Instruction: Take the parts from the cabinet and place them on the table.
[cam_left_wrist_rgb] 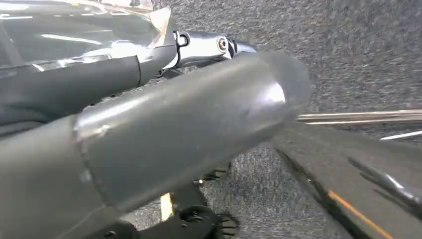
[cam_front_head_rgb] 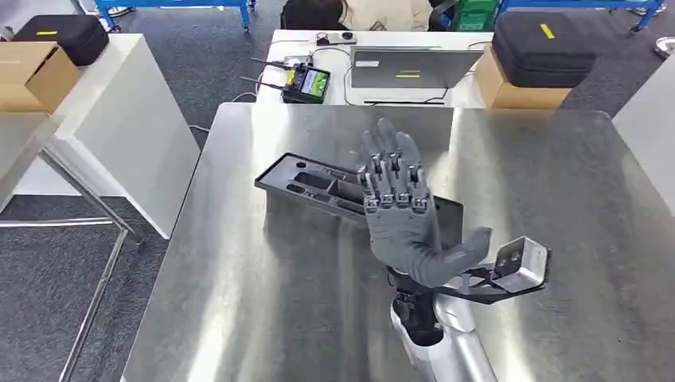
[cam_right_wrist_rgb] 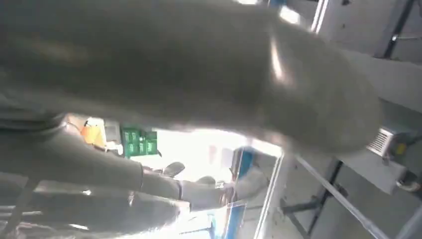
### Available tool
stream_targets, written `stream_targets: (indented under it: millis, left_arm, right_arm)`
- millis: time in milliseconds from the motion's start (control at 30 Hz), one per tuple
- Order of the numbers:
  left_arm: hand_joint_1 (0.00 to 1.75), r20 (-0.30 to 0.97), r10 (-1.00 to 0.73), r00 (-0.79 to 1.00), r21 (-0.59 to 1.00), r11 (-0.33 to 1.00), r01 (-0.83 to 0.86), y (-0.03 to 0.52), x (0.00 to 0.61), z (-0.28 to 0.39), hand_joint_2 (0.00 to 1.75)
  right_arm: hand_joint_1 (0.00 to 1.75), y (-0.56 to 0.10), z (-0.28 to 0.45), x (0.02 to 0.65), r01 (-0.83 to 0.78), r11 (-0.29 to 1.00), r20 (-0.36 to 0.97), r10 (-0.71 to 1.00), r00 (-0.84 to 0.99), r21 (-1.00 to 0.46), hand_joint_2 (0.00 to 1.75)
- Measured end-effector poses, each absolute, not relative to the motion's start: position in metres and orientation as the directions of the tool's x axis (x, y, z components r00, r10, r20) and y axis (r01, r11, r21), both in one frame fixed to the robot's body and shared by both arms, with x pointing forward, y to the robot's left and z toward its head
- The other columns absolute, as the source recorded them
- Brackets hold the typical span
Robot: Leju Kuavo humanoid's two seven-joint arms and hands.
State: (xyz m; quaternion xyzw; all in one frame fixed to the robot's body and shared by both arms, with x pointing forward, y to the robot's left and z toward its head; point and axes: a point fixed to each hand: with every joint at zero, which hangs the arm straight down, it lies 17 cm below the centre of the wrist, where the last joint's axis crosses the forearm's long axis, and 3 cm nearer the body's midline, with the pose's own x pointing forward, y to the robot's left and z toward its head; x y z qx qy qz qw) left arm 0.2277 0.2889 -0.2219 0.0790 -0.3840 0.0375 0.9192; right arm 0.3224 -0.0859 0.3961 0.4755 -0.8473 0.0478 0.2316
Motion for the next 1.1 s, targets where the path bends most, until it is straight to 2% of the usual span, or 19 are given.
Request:
stream_targets:
  millis: [1100]
  left_arm:
    - [0.0,0.72,0.029,0.693,0.101,0.984,-0.146,0.291,0.233,-0.22,0.0]
  right_arm:
    - [0.0,-0.063,0.35,0.341,-0.798,0.589,0.583,-0.697,-0.418,0.131,0.0]
